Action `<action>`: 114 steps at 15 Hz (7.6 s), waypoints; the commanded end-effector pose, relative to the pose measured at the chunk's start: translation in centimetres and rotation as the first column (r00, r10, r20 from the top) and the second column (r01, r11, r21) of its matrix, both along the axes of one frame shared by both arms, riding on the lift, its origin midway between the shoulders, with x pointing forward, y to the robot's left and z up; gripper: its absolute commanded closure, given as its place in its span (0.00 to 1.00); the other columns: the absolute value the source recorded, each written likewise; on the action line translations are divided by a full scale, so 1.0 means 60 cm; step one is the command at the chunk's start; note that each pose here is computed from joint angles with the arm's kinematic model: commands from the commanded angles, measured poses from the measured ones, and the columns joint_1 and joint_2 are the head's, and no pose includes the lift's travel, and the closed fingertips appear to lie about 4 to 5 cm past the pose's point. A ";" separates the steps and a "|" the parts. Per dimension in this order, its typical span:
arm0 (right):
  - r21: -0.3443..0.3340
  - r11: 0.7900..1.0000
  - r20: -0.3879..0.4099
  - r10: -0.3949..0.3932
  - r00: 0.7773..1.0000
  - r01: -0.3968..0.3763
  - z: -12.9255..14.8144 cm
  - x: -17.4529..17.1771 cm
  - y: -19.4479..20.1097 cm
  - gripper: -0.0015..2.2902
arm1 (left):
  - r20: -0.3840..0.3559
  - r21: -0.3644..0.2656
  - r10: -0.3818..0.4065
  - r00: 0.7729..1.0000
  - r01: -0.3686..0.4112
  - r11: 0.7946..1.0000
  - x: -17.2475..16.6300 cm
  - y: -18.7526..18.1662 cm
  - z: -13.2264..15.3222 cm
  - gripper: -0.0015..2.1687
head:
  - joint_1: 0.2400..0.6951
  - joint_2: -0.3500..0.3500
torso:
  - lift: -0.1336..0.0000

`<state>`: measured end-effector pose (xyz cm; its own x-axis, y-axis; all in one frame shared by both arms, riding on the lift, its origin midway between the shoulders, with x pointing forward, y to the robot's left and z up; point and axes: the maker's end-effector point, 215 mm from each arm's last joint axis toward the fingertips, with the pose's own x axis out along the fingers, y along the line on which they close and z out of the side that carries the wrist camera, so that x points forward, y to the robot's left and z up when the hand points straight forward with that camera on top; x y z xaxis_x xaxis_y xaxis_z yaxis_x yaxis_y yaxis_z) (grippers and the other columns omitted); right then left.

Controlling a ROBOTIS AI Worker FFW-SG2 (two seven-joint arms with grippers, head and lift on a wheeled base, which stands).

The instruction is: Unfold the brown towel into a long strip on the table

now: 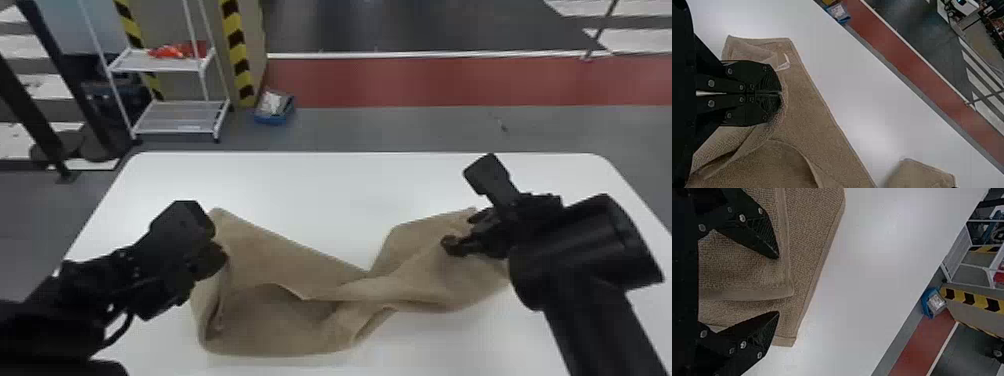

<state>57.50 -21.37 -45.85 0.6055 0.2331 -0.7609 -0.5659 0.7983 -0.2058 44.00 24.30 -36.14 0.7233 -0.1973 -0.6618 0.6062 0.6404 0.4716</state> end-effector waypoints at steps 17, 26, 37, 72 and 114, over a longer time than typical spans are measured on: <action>0.138 0.990 0.116 -0.030 0.993 0.014 0.083 -0.041 -0.032 0.59 | -0.016 0.019 -0.001 1.000 0.001 1.000 0.000 0.013 -0.012 0.91 | 1.00 0.54 | 0.08; 0.099 0.995 0.114 -0.044 0.993 0.032 0.072 -0.084 -0.078 0.46 | -0.030 0.021 -0.008 1.000 0.008 1.000 -0.004 0.011 -0.021 0.91 | 1.00 0.49 | 0.08; 0.056 0.998 0.078 -0.012 0.997 0.007 0.038 -0.094 -0.053 0.19 | -0.054 0.030 -0.017 0.998 0.018 0.999 -0.009 0.014 -0.044 0.91 | 1.00 0.51 | 0.08; 0.210 0.964 0.325 0.091 0.941 -0.166 0.262 -0.234 -0.180 0.77 | 0.051 -0.156 0.231 0.971 -0.221 0.963 0.054 0.128 0.052 0.91 | 1.00 0.47 | 0.08; -0.224 0.965 0.118 0.163 0.980 -0.133 0.086 -0.062 -0.318 0.68 | -0.045 -0.135 0.088 0.995 -0.093 0.986 -0.037 0.037 -0.058 0.91 | 1.00 0.32 | 0.08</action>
<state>52.88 -39.98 -39.61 0.6921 0.1810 -0.6988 -0.6228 0.6392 -0.4512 41.69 27.97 -39.22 0.7268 -0.1988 -0.6575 0.5374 0.7607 0.3641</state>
